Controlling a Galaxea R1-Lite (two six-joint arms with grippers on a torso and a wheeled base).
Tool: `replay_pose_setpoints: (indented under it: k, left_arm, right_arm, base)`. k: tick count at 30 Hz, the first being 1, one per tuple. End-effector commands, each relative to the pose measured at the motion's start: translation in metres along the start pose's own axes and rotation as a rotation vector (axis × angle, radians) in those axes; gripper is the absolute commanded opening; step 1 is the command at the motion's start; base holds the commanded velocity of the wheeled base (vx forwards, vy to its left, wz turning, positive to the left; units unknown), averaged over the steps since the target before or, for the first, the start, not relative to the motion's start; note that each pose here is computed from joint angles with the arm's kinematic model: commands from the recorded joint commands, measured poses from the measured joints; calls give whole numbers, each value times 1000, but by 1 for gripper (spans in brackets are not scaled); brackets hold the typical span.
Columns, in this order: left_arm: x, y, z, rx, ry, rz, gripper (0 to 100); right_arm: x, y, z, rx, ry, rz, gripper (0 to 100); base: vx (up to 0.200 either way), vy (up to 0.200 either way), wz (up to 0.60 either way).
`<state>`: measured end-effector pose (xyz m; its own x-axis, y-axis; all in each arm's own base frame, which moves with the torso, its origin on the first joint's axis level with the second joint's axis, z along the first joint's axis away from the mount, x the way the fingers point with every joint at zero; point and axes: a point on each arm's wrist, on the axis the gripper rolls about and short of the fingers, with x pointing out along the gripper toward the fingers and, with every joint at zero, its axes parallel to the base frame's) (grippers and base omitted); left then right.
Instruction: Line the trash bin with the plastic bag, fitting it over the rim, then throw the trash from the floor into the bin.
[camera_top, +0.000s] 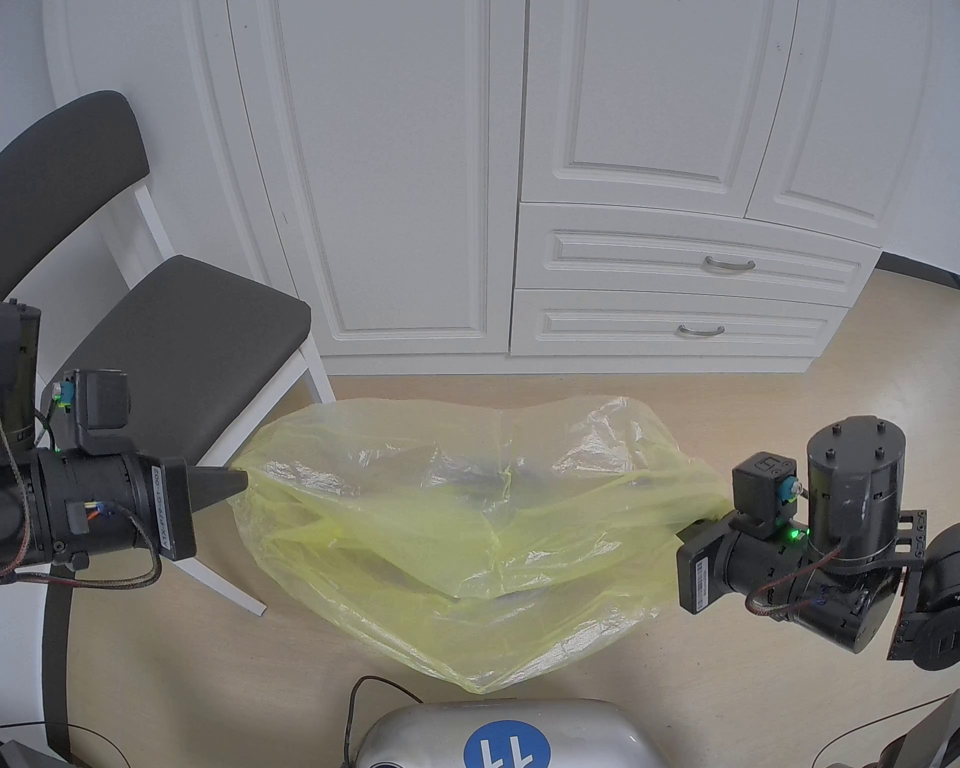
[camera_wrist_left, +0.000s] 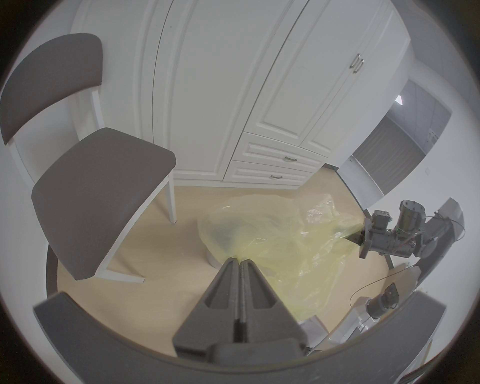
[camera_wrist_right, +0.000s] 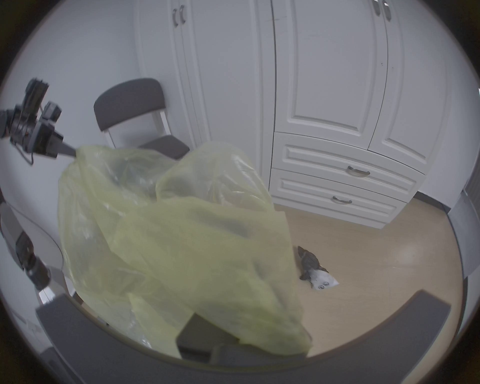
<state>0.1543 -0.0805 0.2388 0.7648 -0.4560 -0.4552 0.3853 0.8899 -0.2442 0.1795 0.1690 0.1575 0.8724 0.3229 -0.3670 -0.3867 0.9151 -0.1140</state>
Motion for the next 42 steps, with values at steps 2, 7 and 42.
replay_pose_setpoints:
  k: [2, 7, 42]
  left_arm:
    - [17, 3, -2, -7, 53, 25, 0]
    - [26, 9, -3, -22, 77, 54, 0]
    - [35, 39, -9, 27, 127, 171, 0]
  right_arm:
    - [-2, -4, -13, -42, 42, -13, 0]
    - [0, -8, -15, -61, 54, -28, 0]
    - [22, -29, -36, -140, 177, -106, 0]
  base:
    - [0, 0, 0]
    - [0, 0, 0]
    - [0, 0, 0]
